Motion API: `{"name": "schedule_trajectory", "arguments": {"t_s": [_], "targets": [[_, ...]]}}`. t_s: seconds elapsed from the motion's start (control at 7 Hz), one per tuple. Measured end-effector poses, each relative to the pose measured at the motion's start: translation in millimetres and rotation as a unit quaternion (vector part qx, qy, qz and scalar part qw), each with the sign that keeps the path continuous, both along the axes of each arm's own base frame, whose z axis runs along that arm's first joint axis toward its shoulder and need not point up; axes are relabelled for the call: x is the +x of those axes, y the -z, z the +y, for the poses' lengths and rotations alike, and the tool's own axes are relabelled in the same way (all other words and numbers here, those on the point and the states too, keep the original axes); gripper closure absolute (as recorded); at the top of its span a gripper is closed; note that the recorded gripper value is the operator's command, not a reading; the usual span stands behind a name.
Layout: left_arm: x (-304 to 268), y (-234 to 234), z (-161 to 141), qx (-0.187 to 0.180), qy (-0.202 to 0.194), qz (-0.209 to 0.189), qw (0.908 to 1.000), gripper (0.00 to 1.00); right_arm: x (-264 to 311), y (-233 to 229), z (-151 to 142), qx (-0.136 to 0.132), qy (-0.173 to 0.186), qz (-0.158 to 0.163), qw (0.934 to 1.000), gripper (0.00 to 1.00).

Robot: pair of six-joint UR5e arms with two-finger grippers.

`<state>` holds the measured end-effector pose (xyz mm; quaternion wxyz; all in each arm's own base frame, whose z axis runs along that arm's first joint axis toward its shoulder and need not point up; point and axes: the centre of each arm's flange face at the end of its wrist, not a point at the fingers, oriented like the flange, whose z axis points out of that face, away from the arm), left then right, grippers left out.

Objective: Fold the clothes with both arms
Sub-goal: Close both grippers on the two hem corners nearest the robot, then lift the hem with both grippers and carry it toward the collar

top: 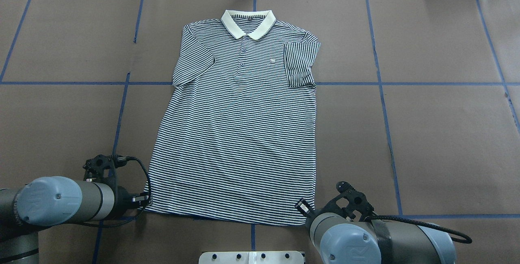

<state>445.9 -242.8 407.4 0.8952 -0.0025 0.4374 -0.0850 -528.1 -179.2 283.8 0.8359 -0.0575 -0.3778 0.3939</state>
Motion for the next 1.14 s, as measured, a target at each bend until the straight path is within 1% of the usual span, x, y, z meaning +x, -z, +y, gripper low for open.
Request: {"name": "schedule_trajectory", "arguments": {"t_s": [0.14,0.29,0.71,0.86,1.14], "targets": [[0.2,0.4,0.6,0.000,0.000,0.000,1.0000,0.88,0.1,0.1,-0.2,0.000,0.000,0.000,1.0000,1.00],[0.2,0.5,0.7,0.000,0.000,0.000,1.0000,1.00,0.1,0.4,-0.2,0.000,0.000,0.000,1.0000,1.00],[0.2,4.1,2.4,-0.004,0.001,0.005,1.0000,1.00,-0.1,0.7,-0.5,-0.001,0.000,-0.001,1.0000,1.00],[0.8,12.5,8.0,-0.017,0.006,0.015,0.9997,1.00,2.4,1.3,-1.3,-0.001,0.000,-0.002,1.0000,1.00],[5.3,41.2,40.0,-0.053,0.005,0.044,0.9976,1.00,24.1,-6.4,-0.5,0.002,0.008,0.000,1.0000,1.00]]}}
